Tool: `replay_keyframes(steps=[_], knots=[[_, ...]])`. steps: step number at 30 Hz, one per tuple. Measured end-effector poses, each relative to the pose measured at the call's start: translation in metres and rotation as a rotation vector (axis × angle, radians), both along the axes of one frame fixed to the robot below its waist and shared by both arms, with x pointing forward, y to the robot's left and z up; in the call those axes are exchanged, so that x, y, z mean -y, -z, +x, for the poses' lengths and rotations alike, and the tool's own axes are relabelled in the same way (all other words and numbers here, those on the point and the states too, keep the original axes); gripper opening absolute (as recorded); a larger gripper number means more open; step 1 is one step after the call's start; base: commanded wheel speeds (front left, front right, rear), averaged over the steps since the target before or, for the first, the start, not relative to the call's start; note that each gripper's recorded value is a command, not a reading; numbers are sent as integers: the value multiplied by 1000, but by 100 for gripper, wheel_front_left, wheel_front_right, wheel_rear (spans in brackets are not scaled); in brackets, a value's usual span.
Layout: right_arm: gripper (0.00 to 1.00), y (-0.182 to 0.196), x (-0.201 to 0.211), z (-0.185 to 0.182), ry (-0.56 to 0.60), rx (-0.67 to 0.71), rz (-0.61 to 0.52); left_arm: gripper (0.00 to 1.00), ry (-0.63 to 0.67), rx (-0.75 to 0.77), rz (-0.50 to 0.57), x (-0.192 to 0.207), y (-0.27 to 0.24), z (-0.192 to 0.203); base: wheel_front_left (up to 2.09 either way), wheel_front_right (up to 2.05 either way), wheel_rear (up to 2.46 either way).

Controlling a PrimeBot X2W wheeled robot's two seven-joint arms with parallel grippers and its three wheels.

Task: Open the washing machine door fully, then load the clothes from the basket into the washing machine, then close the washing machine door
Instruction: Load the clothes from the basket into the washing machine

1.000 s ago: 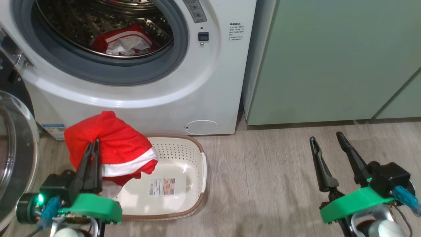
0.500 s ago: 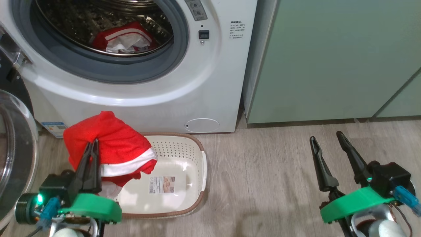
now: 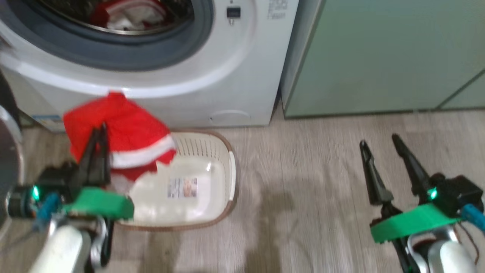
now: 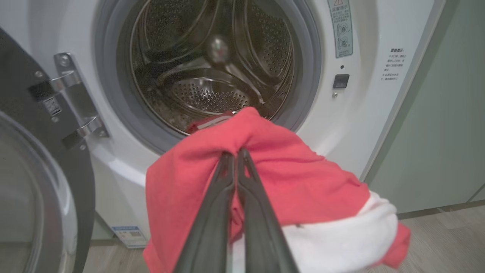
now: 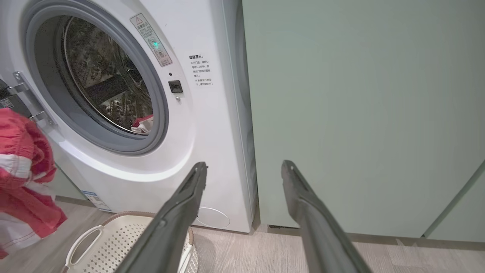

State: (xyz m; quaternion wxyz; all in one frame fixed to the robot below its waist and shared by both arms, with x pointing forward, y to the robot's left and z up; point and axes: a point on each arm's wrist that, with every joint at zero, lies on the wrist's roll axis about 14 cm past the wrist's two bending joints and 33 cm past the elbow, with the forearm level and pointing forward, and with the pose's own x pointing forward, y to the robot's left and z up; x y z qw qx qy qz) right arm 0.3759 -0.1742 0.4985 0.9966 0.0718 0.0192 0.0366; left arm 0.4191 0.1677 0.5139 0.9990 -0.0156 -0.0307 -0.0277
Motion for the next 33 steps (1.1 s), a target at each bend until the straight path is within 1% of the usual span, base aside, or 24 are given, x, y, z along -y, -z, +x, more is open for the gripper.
replay_keyframes(steps=[5, 12, 13, 20, 27, 33], knots=[[100, 7, 1, 22, 4, -2, -3, 0, 12, -19, -3, 0, 14, 47, 0, 0, 0], [100, 36, 5, 41, 19, -40, 11, 0, 30, -122, -17, -5, 55, 122, 0, 0, 0], [100, 45, 8, 46, 30, -51, 17, 0, 37, -151, -24, -4, 65, 143, 0, 0, 0], [100, 70, 20, 52, 70, -84, 33, 0, 85, -266, 14, -3, 92, 210, 0, 0, 0], [100, 90, 26, 56, 94, -119, 58, 0, 136, -401, 61, 4, 106, 266, 0, 0, 0], [100, 104, 38, 55, 131, -157, 67, 0, 153, -515, 93, 5, 121, 299, 0, 0, 0]])
